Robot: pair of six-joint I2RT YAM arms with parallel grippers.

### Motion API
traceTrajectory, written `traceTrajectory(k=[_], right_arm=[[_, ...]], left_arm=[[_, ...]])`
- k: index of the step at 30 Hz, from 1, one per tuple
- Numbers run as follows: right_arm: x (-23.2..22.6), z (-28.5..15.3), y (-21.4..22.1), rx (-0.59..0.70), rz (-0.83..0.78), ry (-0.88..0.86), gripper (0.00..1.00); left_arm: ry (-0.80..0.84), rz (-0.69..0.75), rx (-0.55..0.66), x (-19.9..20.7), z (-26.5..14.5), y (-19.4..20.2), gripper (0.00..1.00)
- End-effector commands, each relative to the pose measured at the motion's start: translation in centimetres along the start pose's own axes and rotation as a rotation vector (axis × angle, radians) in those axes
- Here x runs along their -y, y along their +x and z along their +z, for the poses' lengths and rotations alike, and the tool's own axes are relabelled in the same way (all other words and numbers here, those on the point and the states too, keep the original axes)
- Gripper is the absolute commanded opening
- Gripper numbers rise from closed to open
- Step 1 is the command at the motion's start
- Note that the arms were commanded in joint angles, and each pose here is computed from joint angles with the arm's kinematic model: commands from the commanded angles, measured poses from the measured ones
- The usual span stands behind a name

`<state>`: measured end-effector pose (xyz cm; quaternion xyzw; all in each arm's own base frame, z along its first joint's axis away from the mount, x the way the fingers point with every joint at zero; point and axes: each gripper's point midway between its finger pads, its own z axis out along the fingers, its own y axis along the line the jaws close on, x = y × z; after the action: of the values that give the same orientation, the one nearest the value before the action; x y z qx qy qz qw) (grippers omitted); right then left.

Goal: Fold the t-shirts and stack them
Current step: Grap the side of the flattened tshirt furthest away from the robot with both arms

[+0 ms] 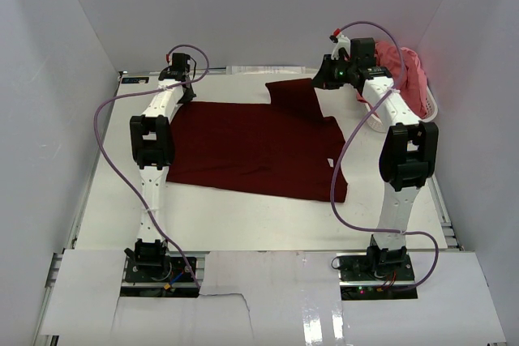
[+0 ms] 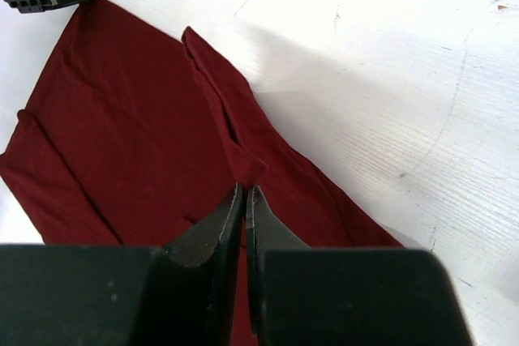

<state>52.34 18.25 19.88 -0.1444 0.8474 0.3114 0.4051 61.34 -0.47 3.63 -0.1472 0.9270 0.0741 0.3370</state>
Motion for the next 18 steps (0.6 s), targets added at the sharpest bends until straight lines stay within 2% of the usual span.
traceTrajectory(k=[1,6,13,18], right_arm=[[-1.5,-1.9,-3.2,0.076,-0.047,-0.024,0.08],[-1.4,-1.8,-3.4,0.078,-0.050,-0.025,0.08],[-2.5,-3.1,-5.4,0.108,-0.078,-0.031,0.08],[-3.5,-4.5,-5.3,0.111,-0.093,-0.040,0.08]], left_arm=[[-0.010,-0.016,0.061,-0.3,-0.7,-2.2,0.17],[-0.005,-0.022,0.064,-0.3,-0.9,-2.4,0.15],[-0.003,-0.023,0.103,-0.6,-3.2,-4.1,0.01],[-0.009,-0.020,0.109,-1.1,-4.5,-4.4,0.00]])
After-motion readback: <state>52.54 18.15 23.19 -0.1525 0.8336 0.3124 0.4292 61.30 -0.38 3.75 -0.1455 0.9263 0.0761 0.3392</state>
